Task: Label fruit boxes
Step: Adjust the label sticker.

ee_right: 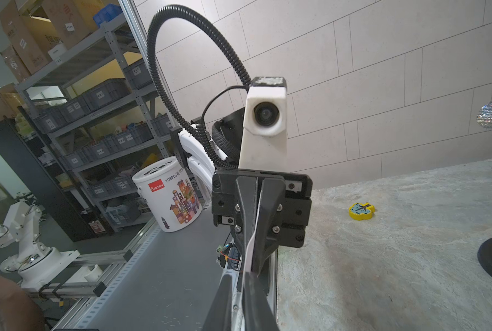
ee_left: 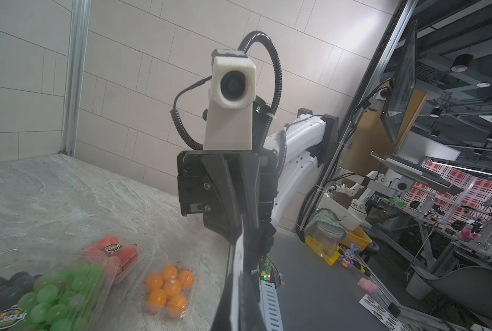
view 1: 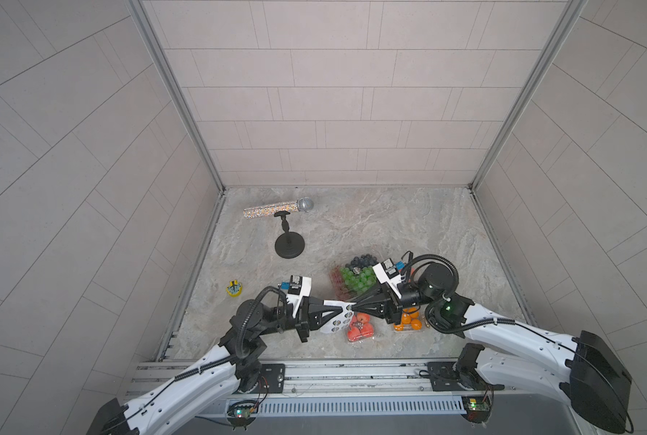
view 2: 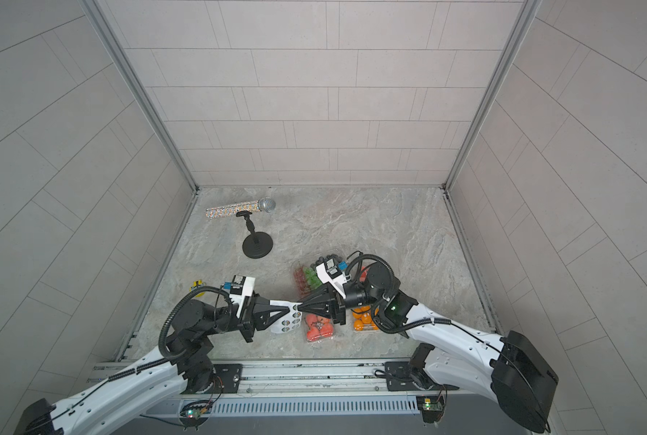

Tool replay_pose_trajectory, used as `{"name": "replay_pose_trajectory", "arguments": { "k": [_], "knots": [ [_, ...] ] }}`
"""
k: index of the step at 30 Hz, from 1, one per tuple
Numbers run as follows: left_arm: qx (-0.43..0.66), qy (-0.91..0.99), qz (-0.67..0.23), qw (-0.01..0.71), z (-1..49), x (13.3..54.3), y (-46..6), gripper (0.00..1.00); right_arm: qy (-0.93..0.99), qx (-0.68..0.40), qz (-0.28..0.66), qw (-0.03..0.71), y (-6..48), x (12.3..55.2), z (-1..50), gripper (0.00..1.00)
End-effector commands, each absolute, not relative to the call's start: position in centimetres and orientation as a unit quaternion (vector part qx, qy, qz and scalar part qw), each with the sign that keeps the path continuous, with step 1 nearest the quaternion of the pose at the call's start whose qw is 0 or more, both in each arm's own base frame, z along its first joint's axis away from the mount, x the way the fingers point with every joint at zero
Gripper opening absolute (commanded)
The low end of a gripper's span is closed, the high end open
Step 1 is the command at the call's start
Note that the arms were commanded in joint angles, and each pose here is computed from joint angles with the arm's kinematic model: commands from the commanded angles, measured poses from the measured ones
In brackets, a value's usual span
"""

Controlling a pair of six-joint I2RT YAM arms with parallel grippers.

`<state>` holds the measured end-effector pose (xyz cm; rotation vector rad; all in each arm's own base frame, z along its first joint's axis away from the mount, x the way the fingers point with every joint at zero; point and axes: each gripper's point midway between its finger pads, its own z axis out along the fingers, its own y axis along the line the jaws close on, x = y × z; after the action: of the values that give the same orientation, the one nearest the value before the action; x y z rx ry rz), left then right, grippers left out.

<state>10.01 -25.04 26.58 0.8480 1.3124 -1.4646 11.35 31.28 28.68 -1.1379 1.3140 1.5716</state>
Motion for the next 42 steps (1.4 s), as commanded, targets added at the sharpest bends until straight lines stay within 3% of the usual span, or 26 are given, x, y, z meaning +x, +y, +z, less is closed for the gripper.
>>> {"name": "replay_pose_trajectory", "arguments": {
  "k": [1,4,7,12,15,18,42],
  "knots": [
    [0.355,0.51,-0.605,0.498,28.6,9.5,-24.8,0.0,0.506,-0.461,0.618,0.387,31.4,10.9,29.1,0.13],
    [0.355,0.509,-0.607,0.497,28.7,9.5,-24.8,0.0,0.506,-0.462,0.617,0.386,31.4,10.9,29.0,0.13],
    [0.355,0.509,-0.609,0.494,28.7,9.4,-24.8,0.0,0.499,-0.462,0.62,0.391,31.3,10.8,29.3,0.0],
    [0.354,0.503,-0.613,0.495,28.9,9.2,-24.7,0.0,0.501,-0.462,0.619,0.391,31.3,10.8,29.2,0.0],
    [0.351,0.506,-0.609,0.5,28.8,9.5,-24.7,0.08,0.497,-0.465,0.623,0.387,31.3,10.6,29.2,0.0],
    [0.35,0.51,-0.606,0.499,28.7,9.7,-24.8,0.0,0.486,-0.463,0.631,0.388,31.2,10.4,29.6,0.0],
    [0.358,0.505,-0.61,0.494,28.7,9.6,-25.1,0.0,0.493,-0.468,0.631,0.374,31.5,10.4,28.8,0.0]
  ]
}}
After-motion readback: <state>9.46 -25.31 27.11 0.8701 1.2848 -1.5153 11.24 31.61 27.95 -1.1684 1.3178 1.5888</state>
